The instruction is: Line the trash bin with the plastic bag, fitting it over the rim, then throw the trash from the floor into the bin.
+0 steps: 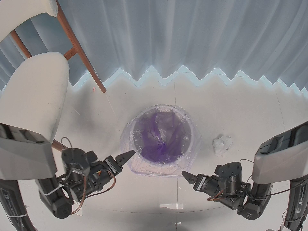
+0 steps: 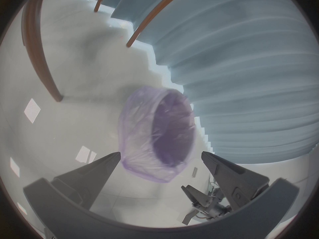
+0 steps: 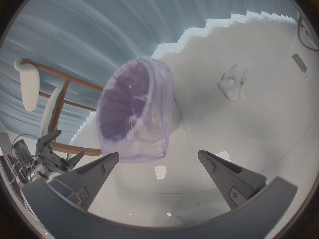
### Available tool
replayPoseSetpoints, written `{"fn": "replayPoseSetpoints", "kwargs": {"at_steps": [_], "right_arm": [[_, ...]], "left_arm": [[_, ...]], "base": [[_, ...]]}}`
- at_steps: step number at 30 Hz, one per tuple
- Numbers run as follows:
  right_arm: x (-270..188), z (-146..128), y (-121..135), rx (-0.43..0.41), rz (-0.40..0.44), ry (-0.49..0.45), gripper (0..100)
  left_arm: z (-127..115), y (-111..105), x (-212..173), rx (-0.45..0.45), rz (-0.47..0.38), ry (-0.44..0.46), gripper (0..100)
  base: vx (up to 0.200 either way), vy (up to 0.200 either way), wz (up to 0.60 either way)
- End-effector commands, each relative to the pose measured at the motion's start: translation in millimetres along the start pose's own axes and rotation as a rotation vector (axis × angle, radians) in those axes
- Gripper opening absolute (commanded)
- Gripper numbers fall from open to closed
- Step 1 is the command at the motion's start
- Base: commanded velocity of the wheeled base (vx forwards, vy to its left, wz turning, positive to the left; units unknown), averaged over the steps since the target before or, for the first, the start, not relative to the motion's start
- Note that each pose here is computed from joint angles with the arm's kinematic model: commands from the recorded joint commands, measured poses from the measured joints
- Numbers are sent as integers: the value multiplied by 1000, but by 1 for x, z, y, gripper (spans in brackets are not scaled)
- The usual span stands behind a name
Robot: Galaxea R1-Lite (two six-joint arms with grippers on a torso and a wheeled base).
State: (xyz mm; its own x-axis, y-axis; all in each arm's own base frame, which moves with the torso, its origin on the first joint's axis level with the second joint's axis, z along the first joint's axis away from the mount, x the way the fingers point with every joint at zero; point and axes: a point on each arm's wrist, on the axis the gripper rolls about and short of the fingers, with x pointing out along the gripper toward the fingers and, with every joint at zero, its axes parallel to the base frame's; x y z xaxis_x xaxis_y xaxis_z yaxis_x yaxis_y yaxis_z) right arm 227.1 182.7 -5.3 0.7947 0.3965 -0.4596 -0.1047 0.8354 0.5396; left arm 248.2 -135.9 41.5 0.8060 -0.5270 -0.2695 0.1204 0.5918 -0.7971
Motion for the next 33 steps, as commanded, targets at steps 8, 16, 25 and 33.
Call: {"fn": "replayPoseSetpoints", "kwargs": {"at_steps": [8, 16, 25, 33], "right_arm": [[-94, 103, -45, 138, -71, -337, 100], [-106, 128, -80, 90, -151, -399, 100], [-106, 127, -88, 30, -176, -375, 100], [-112, 119, -88, 2, -188, -351, 100]], "left_arm": [[48, -41, -151, 41, -154, -351, 100], [55, -34, -179, 191, -54, -403, 100], [50, -34, -195, 192, -58, -387, 100], [49, -35, -196, 203, -59, -393, 100]], "base": [[0, 0, 0], [0, 0, 0], [0, -89, 0], [0, -200, 0]]}}
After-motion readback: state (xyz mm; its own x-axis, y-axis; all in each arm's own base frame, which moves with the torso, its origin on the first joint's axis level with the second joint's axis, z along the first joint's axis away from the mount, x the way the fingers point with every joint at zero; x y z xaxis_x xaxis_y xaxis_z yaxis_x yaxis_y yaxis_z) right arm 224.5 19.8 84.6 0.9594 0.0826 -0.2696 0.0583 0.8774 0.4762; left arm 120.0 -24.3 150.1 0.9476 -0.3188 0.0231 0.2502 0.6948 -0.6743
